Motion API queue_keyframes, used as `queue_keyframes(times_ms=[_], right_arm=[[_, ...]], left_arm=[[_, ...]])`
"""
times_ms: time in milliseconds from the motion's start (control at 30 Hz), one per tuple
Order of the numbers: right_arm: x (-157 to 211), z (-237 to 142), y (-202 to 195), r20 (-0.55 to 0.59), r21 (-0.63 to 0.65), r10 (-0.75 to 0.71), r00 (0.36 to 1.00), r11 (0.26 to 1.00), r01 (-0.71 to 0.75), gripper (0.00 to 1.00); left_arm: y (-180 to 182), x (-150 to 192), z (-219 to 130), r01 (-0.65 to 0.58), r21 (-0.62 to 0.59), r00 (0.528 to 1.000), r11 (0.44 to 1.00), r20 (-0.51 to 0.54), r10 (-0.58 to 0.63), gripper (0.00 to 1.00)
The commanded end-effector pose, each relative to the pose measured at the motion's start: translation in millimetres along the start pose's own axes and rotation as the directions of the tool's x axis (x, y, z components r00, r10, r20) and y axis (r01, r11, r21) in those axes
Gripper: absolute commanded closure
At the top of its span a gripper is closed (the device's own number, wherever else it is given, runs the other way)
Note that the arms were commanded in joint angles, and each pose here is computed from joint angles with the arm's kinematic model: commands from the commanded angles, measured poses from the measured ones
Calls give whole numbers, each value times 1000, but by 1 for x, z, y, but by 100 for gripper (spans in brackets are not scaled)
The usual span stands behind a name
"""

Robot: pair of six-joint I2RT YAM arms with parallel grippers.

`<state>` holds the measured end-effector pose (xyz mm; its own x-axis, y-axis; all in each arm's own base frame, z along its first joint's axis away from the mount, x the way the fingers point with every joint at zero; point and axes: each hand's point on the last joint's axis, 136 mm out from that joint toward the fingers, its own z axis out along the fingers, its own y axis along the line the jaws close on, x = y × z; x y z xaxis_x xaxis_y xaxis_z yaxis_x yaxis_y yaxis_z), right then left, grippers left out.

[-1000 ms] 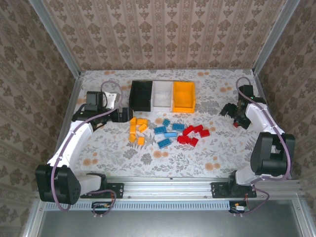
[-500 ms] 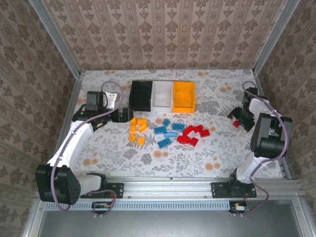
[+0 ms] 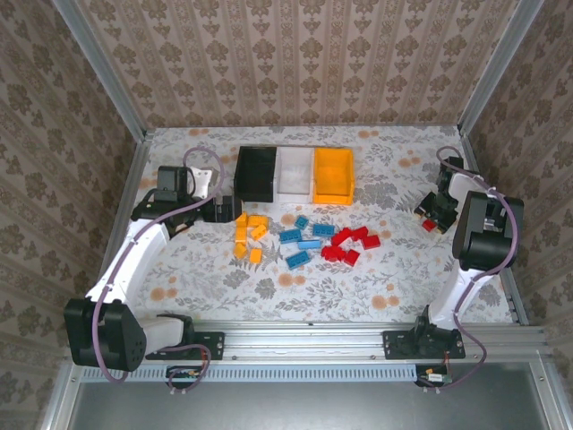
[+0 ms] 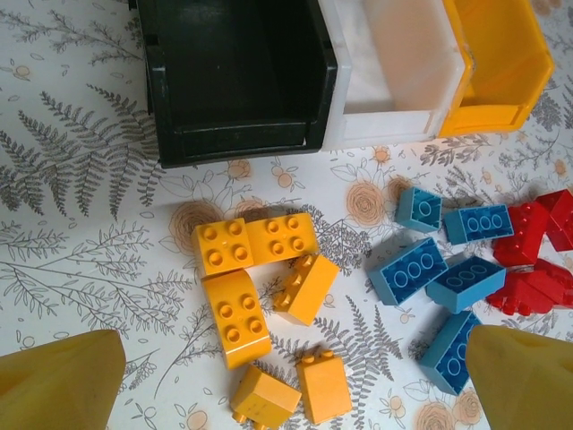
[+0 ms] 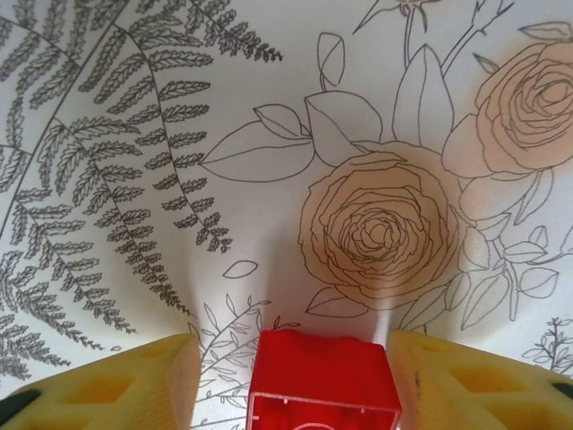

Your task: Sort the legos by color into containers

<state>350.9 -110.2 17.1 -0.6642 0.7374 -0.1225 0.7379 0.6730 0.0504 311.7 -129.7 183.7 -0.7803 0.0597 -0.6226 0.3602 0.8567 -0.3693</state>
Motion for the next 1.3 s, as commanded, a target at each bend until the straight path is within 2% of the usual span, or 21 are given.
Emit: queue_keyframes(times_ms=[0,167,400,600,800,933,1067,1267], right_arm=[[-11,6,1,9,5,6,1000,1000,-6,44],[-9,11,4,-5,-11,4,1000,1000,-4,54],[-9,-1,6,23,-35,-15,1000,999,16,67],[-2,-29,24,54,-144,-18,998,989,26,69],[24,-94,96,117,-389,-102,988,911,140,70],[54,-148,168,216,-471,-269,939,814,342,70],[88,-175,230,277,-451,-445,851,722,525,71],[109,-160,272,280,-293,-573,770,713,637,71]], left_arm=[[-3,2,-1,-28,6,1000,1000,9,28,0],[-3,1,0,-28,7,1000,1000,8,28,0],[-3,1,-1,-28,8,1000,1000,10,28,0],[-4,2,0,-25,11,1000,1000,12,25,0],[-5,0,0,-25,19,1000,1000,18,24,0],[-6,0,-1,-24,24,1000,999,20,24,0],[-6,1,-1,-25,23,999,999,21,25,0],[-6,3,-2,-31,20,999,999,22,30,0]])
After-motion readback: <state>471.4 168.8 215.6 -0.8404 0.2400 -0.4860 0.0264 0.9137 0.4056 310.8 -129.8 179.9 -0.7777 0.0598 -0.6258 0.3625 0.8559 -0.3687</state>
